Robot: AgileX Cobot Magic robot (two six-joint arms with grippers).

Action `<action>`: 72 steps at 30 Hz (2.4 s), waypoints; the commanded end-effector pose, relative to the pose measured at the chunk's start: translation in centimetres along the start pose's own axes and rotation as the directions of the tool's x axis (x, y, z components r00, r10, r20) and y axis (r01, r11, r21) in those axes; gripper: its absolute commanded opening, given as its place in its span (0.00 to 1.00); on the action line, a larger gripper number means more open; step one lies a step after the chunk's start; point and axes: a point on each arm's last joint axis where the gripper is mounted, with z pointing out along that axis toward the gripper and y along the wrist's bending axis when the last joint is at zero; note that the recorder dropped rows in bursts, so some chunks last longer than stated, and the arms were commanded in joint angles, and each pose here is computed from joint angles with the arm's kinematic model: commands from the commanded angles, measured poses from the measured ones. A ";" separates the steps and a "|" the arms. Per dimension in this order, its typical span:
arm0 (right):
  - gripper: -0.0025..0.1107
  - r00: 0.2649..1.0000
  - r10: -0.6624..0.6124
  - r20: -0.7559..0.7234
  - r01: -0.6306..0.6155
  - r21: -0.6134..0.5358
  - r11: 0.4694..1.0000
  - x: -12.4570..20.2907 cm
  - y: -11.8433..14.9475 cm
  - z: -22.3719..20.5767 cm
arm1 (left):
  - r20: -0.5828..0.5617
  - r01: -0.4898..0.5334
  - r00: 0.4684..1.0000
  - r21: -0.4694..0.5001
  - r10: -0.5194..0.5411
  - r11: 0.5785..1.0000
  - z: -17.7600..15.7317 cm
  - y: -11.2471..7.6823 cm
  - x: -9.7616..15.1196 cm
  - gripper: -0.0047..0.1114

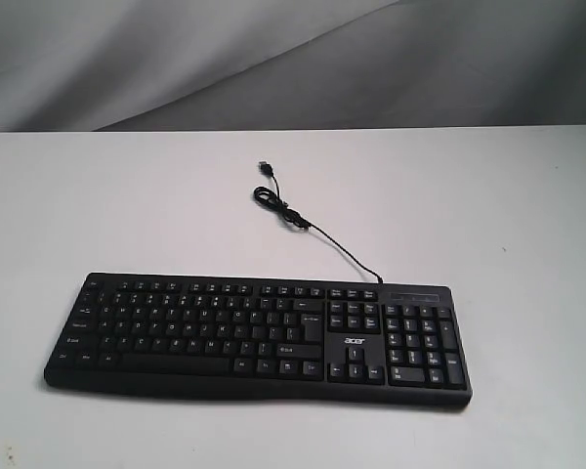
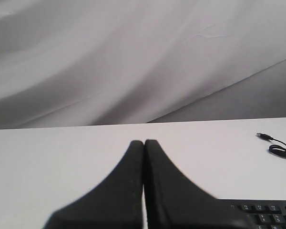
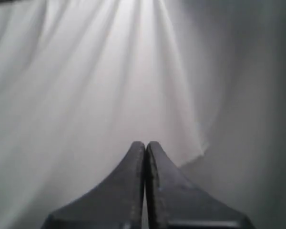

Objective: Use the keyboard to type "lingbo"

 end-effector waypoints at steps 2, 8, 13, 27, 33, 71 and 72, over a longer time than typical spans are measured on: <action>0.02 0.900 -0.093 -0.425 0.168 0.143 0.975 1.5 -1.8 10.8 | 0.009 0.002 1.000 0.007 -0.002 1.000 0.0 -0.1 0.1 0.04; 0.02 0.578 -0.341 -0.741 0.399 -0.108 0.911 9.1 0.0 19.3 | 0.009 0.002 1.000 0.007 -0.002 1.000 0.0 -0.1 0.1 0.04; 0.02 0.355 -0.631 -0.690 0.363 -0.520 0.773 17.0 5.6 21.2 | 0.009 0.002 1.000 0.007 -0.002 1.000 0.0 -0.1 0.1 0.04; 0.02 0.408 -0.844 -0.347 -0.125 -0.937 0.325 29.0 18.4 17.1 | 0.009 0.002 1.000 0.007 -0.002 1.000 0.0 -0.1 0.1 0.04; 0.02 0.399 -0.845 -0.356 -0.171 -0.934 0.313 29.9 18.9 16.3 | 0.009 0.002 1.000 0.007 -0.002 1.000 0.0 -0.1 0.1 0.04; 0.02 0.297 -0.911 -0.287 -0.172 -0.954 0.245 32.4 19.6 14.5 | 0.009 0.002 1.000 0.007 -0.002 1.000 0.0 -0.1 0.1 0.04; 0.02 0.296 -0.911 -0.288 -0.173 -0.954 0.245 32.5 19.6 14.4 | 0.009 0.002 1.000 0.007 -0.002 1.000 0.0 -0.1 0.1 0.04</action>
